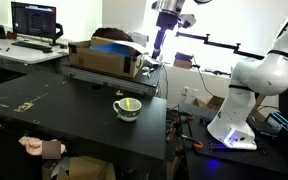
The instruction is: Put the yellow sharpie on the table
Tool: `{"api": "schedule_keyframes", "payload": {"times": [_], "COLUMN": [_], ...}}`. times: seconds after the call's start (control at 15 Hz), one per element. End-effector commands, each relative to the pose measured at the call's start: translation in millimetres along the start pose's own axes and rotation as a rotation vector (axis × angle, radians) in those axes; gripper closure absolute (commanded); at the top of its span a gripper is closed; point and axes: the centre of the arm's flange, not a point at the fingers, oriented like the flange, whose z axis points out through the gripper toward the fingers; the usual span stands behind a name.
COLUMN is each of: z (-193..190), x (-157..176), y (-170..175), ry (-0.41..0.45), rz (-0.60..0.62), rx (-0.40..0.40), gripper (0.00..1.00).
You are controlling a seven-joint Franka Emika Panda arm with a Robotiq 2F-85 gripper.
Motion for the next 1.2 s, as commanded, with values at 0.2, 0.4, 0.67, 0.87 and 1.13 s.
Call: {"api": "schedule_keyframes", "payload": {"times": [0.2, 0.4, 0.67, 0.87, 1.13], "z": [70, 71, 72, 83, 102], "x": [18, 16, 20, 32, 47], "y": [3, 6, 0, -8, -14], "ry": [-0.06, -0.079, -0.047, -0.003, 0.021], "rz": [0.263, 0.223, 0.265, 0.345, 0.458], "rx": [0.016, 0.009, 0.028, 0.102, 0.184], "gripper": [0.0, 0.0, 0.0, 0.0, 0.0]}}
